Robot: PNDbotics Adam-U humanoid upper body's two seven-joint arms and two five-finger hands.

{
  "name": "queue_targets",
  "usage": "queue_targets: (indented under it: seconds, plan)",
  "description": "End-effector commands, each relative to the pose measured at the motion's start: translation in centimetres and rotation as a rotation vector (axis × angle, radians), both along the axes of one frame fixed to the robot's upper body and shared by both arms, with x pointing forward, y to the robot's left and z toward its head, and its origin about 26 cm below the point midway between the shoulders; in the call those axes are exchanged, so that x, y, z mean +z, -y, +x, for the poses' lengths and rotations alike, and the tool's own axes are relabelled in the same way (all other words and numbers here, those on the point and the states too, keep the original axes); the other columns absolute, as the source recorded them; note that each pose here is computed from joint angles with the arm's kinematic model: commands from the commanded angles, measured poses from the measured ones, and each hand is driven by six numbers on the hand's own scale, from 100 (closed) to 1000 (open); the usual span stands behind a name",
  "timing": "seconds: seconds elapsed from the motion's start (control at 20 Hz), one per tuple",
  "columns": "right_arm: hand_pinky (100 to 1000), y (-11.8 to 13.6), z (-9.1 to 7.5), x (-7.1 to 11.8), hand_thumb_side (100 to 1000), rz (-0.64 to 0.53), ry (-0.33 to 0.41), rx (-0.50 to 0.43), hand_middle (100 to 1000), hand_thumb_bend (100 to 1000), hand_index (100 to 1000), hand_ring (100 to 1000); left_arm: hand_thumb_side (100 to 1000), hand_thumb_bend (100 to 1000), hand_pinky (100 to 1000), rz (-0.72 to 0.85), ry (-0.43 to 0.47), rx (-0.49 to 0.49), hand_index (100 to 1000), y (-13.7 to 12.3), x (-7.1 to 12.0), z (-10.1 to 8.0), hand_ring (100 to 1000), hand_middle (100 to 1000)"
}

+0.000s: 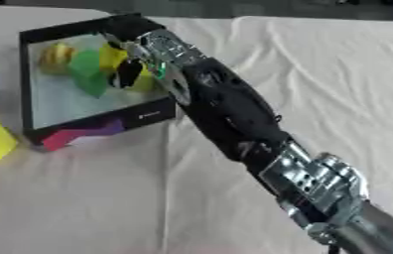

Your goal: Pick up objects on the table and place them in the box.

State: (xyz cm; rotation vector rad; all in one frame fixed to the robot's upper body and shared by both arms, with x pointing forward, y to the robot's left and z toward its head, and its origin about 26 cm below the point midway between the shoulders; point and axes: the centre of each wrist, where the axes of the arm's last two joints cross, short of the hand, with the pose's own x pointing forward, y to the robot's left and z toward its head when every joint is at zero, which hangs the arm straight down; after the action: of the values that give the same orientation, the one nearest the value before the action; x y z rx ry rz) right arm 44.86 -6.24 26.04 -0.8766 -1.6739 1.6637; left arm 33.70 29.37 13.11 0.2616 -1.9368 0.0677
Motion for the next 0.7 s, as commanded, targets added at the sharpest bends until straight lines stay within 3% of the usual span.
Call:
queue_targets:
  seconds: [0.05,0.25,0.4,0.6,0.7]
  plan:
    - [963,0.9,-0.8,3.3,226,0.064,0.015,0.037,833,295,967,986,823,100,751,0.016,0.019,0.004,795,-0.4,0.8,-0.1,804,746]
    - [955,2.0,-1.7,5.3,193,0.160,-0.006,0.058,824,207,965,981,823,100,751,0.018,0.016,0.011,794,-0.6,0.7,-0.1,805,745]
    - [909,3.2,-2.7,7.0,100,0.265,0.006,0.061,797,100,943,945,821,100,751,0.017,0.019,0.018,794,-0.7,0.7,-0.2,805,746]
    - [839,6.6,-5.5,9.9,100,0.558,0.060,0.098,737,100,860,879,814,100,752,0.010,0.036,0.042,794,-1.2,0.9,-0.3,806,747]
    - [827,8.9,-7.2,10.9,277,0.719,0.066,0.124,726,100,850,861,807,100,752,0.006,0.052,0.059,795,-1.5,1.2,-0.4,806,747]
